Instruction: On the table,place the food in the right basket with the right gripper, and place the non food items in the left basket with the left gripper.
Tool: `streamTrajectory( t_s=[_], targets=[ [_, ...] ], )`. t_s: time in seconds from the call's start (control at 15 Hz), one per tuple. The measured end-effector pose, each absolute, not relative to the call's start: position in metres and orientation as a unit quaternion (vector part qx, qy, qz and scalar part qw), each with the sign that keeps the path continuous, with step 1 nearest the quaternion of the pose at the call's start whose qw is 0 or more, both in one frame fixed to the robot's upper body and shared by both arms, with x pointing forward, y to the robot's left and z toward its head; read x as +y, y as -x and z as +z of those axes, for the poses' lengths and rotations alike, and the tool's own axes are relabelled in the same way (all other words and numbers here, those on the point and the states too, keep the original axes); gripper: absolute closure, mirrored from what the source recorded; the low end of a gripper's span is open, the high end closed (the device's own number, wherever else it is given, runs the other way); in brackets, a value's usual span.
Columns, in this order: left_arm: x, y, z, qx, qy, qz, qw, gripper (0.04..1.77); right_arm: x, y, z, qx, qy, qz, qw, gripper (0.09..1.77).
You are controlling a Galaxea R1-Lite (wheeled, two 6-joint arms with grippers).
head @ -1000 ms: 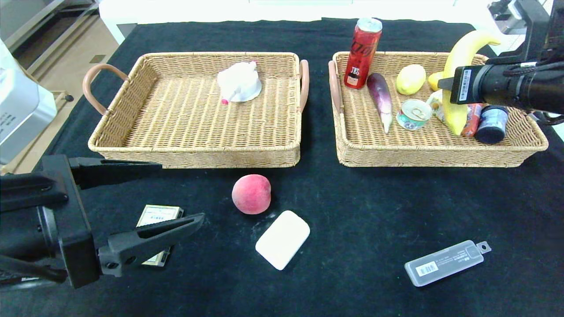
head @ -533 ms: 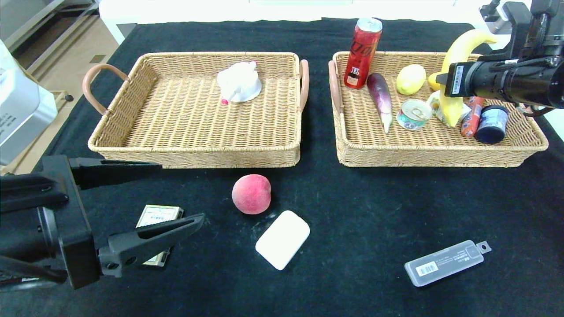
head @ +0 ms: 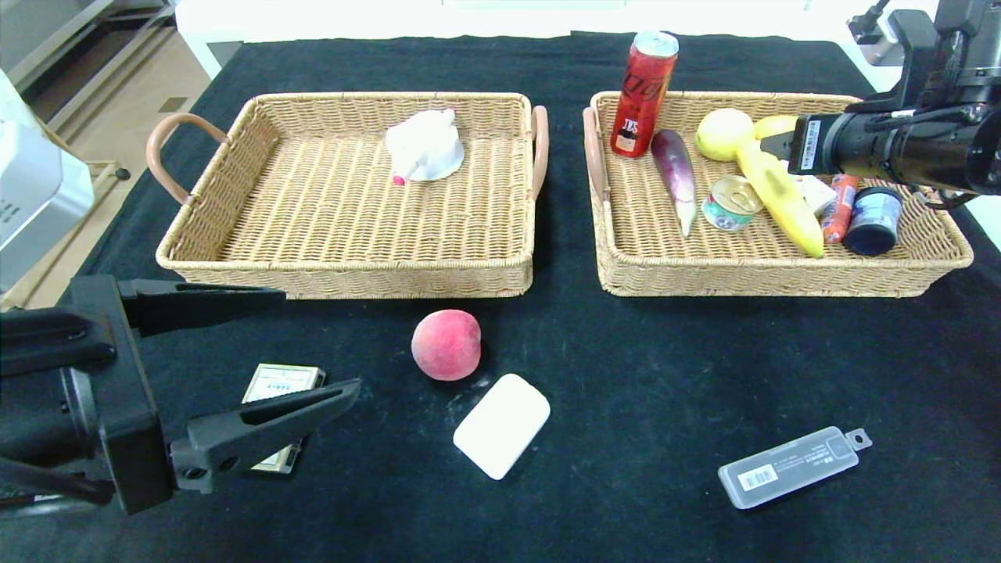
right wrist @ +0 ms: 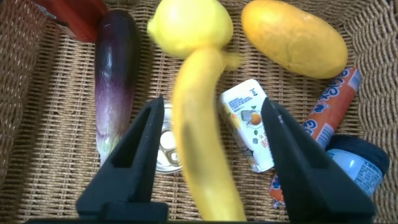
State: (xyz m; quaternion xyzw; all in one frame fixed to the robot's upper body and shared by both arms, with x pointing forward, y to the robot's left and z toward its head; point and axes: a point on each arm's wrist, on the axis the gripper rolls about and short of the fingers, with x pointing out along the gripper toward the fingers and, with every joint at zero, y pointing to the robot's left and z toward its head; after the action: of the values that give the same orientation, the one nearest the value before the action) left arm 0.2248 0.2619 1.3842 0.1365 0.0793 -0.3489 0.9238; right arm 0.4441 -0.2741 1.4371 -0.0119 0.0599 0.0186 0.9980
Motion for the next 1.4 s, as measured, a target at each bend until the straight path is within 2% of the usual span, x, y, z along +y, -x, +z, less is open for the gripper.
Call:
streamTrajectory(
  t_s=[0.27, 0.53, 0.93, 1.13, 1.4],
  targets=[
    [0.262, -0.225, 1.384, 0.079, -0.136, -0.348, 0.924, 0.09, -0.276, -0.442, 1.439, 0.058, 0.01, 0.014, 0.998, 0.46],
    [0.262, -0.224, 1.385, 0.078, -0.137, -0.348, 0.924, 0.09, -0.277, -0.432, 1.444, 0.054, 0.008, 0.013, 0.998, 0.34],
    [0.263, -0.223, 1.386, 0.075, -0.136, -0.347, 0.925, 0.09, -0.275, -0.386, 1.452, 0.126, -0.026, 0.008, 0.992, 0.24],
    [0.263, -0.222, 1.386, 0.075, -0.136, -0.347, 0.925, 0.09, -0.273, -0.358, 1.454, 0.171, -0.056, -0.024, 0.983, 0.21],
    [0.263, -0.222, 1.386, 0.074, -0.137, -0.347, 0.925, 0.09, -0.267, -0.33, 1.448, 0.243, -0.108, -0.037, 0.963, 0.19]
  ],
)
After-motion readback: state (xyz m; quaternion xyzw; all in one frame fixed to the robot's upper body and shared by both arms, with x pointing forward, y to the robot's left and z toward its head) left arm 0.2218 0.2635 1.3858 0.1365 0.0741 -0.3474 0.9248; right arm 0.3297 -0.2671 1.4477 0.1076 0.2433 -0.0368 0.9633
